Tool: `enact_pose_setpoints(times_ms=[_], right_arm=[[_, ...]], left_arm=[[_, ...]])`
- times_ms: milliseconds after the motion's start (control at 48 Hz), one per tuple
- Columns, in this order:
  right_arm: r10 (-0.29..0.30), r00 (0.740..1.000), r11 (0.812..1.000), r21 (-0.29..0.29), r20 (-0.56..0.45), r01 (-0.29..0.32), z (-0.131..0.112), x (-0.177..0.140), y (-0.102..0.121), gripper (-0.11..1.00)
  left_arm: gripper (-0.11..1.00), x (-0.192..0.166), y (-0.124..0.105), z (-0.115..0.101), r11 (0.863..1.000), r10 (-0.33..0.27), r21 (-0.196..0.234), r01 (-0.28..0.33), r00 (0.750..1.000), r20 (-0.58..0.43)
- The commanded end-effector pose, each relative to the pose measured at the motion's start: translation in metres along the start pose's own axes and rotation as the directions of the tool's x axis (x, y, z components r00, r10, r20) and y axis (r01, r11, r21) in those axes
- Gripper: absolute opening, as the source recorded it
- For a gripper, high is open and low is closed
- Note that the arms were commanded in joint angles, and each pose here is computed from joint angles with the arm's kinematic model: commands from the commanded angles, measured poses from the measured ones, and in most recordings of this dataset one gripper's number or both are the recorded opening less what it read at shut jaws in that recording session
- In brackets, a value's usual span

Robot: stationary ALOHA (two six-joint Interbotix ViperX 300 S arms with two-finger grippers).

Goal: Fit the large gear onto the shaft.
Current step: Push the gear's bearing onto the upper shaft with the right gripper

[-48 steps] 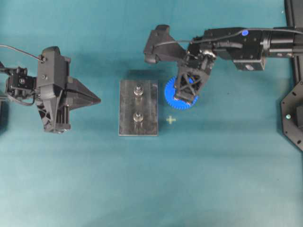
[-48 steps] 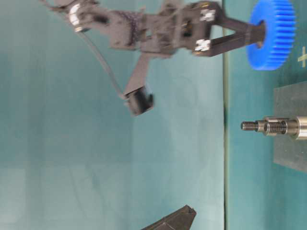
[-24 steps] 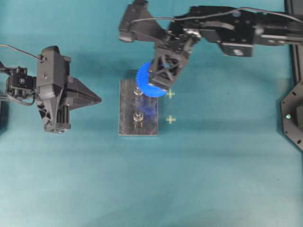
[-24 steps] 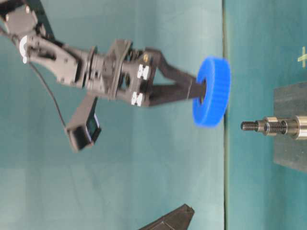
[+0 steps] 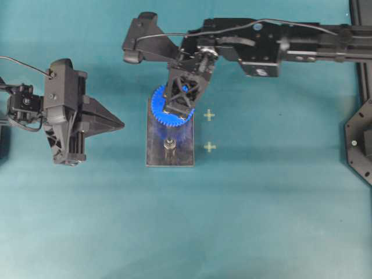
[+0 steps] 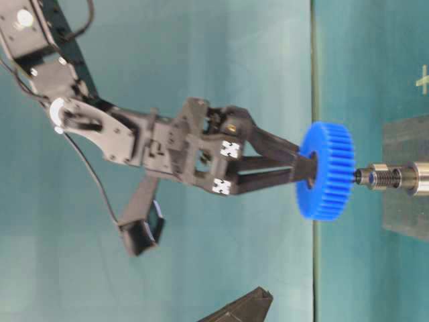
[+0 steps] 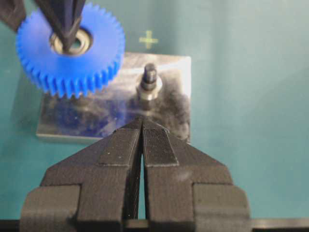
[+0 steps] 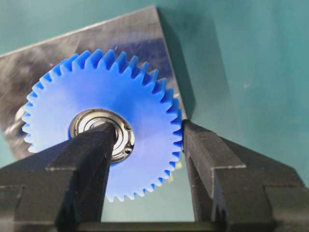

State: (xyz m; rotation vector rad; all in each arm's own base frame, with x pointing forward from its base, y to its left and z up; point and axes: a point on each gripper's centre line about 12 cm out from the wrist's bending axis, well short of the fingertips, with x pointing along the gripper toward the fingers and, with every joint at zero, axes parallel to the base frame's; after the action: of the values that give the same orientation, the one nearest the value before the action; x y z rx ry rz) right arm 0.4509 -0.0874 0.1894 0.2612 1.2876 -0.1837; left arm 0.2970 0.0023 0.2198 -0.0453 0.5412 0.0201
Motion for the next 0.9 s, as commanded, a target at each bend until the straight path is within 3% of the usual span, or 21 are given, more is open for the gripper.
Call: enact_pose_setpoints(times_ms=[0, 874], right_arm=[[0.007, 0.999, 1.000, -0.015, 0.045, -0.007, 0.009, -0.013, 0.003, 0.48], [-0.013, 1.000, 1.000, -0.026, 0.021, 0.013, 0.010, -0.003, -0.002, 0.48]], left_arm=[[0.00, -0.003, -0.001, 0.008, 1.000, -0.004, 0.002, 0.004, 1.000, 0.031], [0.00, -0.011, -0.004, 0.007, 1.000, -0.014, 0.003, 0.014, 0.999, 0.045]])
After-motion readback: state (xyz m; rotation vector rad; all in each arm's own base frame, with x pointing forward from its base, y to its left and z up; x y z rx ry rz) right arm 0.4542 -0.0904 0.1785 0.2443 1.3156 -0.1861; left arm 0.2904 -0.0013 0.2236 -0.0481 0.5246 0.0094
